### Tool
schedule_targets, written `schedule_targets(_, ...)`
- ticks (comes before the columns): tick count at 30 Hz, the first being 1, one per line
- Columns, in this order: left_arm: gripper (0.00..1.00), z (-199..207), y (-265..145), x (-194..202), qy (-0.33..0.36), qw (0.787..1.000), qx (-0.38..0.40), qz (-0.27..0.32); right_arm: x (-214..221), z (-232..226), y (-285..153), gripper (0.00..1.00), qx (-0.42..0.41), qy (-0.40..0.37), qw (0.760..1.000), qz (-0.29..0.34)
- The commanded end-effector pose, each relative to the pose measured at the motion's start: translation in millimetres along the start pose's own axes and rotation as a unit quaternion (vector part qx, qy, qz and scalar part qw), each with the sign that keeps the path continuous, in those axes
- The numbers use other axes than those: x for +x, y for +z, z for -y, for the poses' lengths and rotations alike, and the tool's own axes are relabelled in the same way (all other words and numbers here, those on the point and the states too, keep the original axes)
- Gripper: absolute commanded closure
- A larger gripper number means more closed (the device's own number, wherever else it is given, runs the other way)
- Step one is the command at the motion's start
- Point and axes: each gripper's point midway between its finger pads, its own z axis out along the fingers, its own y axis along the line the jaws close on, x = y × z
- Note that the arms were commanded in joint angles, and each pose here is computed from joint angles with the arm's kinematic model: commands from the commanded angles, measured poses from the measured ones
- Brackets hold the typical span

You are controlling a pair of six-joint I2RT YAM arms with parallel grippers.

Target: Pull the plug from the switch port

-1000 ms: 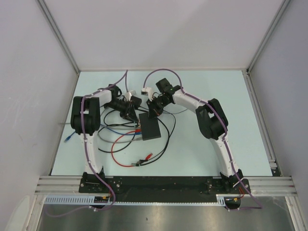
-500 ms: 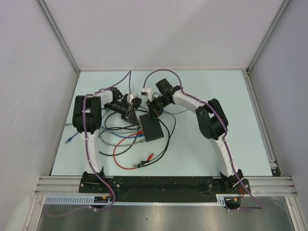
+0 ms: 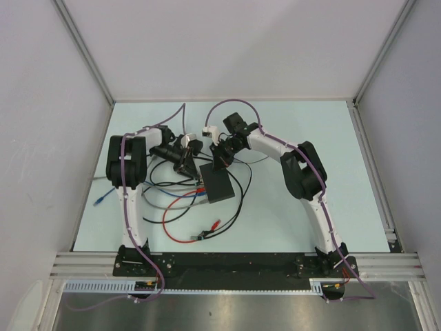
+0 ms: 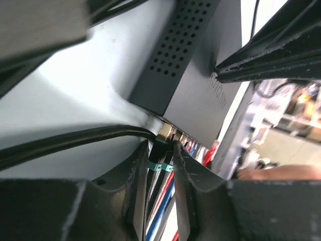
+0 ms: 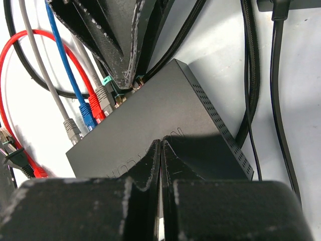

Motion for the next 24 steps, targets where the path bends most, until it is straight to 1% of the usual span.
schedule_targets(1, 0.72, 1.3, 7.1, -16.6, -0.007, 0.999, 0.011, 0.042, 56.0, 28.6, 11.7, 1.0, 0.064, 0.02, 0.994, -0.082)
schedule_targets(3, 0.71, 1.4, 8.9, -18.6, -0.021, 0.999, 0.017, 0.044, 55.5, 27.8, 11.1, 1.0, 0.065, 0.018, 0.994, -0.082)
schedule_targets(6, 0.66, -1.6, 9.6, -20.4, -0.026, 0.999, 0.016, 0.044, 56.7, 26.3, 10.9, 1.0, 0.066, 0.016, 0.994, -0.085)
schedule_targets(13, 0.59, -2.2, 11.8, -22.0, -0.038, 0.998, 0.026, 0.046, 58.3, 24.4, 10.7, 1.0, 0.07, 0.011, 0.994, -0.089)
schedule_targets(14, 0.6, -2.2, 12.1, -22.2, -0.038, 0.998, 0.028, 0.046, 58.8, 24.1, 11.5, 1.0, 0.069, 0.01, 0.993, -0.09)
schedule_targets(17, 0.69, -2.6, 12.2, -22.7, -0.038, 0.998, 0.027, 0.047, 58.3, 23.2, 11.2, 1.0, 0.069, 0.009, 0.993, -0.09)
schedule_targets(18, 0.74, -2.1, 12.2, -22.8, -0.038, 0.998, 0.029, 0.047, 58.7, 23.3, 11.1, 1.0, 0.07, 0.01, 0.993, -0.091)
schedule_targets(19, 0.77, -2.2, 12.1, -22.5, -0.036, 0.998, 0.028, 0.047, 59.4, 23.5, 11.1, 1.0, 0.07, 0.009, 0.993, -0.092)
schedule_targets(20, 0.79, -2.0, 12.0, -22.2, -0.035, 0.998, 0.028, 0.047, 59.1, 23.4, 10.9, 1.0, 0.07, 0.009, 0.993, -0.091)
schedule_targets(23, 0.8, -1.6, 12.6, -19.2, -0.032, 0.998, 0.035, 0.045, 59.5, 23.5, 10.7, 1.0, 0.071, 0.009, 0.993, -0.092)
schedule_targets(24, 0.82, -1.9, 12.1, -17.4, -0.033, 0.998, 0.036, 0.044, 59.6, 24.1, 10.3, 1.0, 0.071, 0.01, 0.993, -0.092)
